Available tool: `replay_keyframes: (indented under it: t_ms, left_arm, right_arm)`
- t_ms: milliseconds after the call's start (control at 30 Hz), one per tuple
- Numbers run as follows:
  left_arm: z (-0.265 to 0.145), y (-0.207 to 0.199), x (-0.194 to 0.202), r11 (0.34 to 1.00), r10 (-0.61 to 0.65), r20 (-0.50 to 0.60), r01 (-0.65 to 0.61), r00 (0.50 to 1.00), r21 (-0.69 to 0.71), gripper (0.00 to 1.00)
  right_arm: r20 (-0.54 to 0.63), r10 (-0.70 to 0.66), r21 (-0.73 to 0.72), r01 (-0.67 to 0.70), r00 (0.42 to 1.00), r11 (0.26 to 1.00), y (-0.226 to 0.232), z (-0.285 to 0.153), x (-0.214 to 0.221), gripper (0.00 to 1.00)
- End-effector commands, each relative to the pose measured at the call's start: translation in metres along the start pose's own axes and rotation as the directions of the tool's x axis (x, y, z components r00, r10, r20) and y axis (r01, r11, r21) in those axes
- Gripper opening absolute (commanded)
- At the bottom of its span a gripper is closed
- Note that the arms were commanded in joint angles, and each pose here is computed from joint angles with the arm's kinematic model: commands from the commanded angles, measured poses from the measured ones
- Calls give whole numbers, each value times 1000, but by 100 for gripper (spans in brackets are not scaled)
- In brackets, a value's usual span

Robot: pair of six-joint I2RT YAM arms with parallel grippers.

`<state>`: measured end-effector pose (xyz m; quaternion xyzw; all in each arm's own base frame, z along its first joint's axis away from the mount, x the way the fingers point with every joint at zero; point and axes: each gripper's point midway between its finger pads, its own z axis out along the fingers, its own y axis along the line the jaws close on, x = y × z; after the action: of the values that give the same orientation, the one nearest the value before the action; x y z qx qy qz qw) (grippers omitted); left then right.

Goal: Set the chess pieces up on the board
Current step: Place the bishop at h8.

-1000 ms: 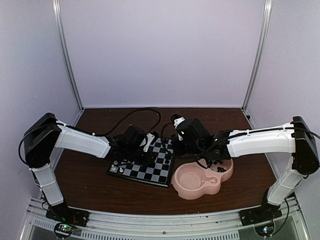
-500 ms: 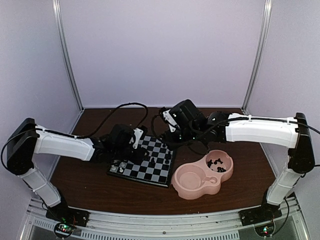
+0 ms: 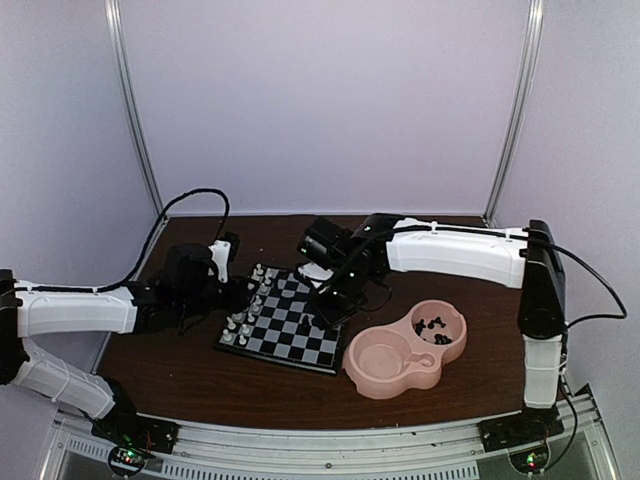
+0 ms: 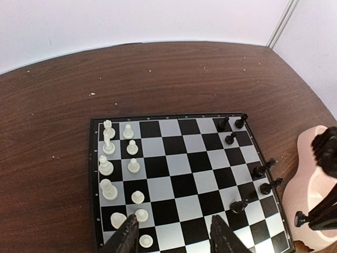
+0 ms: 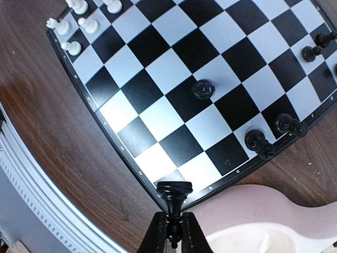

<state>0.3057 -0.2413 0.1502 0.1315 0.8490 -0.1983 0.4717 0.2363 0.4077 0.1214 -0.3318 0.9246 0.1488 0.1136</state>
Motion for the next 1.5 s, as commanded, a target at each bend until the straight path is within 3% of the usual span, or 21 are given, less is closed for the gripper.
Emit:
replay_keyframes:
  t_ms: [0,433,833,1067,1367,1467]
  left_arm:
    - [-9,2,-19,999,-35,88,35,995,-1,47]
    - [-12,1,-17,999,-54,81,54,995,11,47]
    - [-18,1,-19,998,-60,95,59,994,14,47]
    - [-19,1,-20,998,-58,95,56,994,17,47]
    - [-21,0,-21,998,-56,96,54,994,23,47]
    - [-21,-1,-21,998,-53,93,51,994,25,47]
  right_arm:
    - [-211,14,42,-6,977,999,-6,12,31,0]
    - [-327,3,55,16,945,998,-2,35,37,0]
    - [-343,-5,67,30,939,997,-4,49,30,4]
    - [-319,-13,73,38,948,997,-5,49,23,20]
    - [-287,-15,65,35,958,997,-5,45,15,23]
    - [-236,-31,58,46,971,997,-2,31,7,33]
